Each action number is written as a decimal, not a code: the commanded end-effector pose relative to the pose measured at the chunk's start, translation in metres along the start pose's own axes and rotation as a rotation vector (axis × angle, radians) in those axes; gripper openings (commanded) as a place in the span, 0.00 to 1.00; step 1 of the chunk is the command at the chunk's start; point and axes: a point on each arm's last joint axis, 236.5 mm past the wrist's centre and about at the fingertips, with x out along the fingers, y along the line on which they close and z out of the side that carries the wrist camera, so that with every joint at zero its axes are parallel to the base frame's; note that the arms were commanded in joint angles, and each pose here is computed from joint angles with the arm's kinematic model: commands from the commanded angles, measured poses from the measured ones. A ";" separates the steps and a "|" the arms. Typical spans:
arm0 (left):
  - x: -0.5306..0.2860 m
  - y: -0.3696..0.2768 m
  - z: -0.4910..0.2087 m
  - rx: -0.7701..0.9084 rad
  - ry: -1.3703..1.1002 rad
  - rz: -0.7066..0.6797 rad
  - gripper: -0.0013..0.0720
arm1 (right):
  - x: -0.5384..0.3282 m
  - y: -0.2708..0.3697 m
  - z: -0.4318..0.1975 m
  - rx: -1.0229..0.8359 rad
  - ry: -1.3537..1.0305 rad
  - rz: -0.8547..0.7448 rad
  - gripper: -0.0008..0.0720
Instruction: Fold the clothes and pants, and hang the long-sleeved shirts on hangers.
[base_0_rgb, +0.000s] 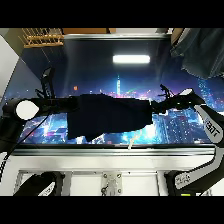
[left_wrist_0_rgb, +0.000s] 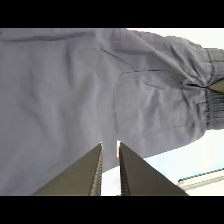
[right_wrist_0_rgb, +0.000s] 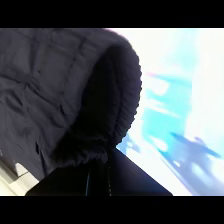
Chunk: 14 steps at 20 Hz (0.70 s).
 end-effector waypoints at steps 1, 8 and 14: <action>0.000 0.000 0.000 0.002 0.001 0.000 0.15 | -0.002 0.015 0.005 -0.033 -0.019 0.022 0.03; 0.000 0.000 0.000 0.003 0.001 0.000 0.12 | -0.212 -0.066 0.039 0.172 -0.506 -0.366 0.03; 0.000 0.000 0.000 0.003 0.001 0.000 0.02 | -0.405 -0.170 -0.068 0.722 -0.931 -0.675 0.02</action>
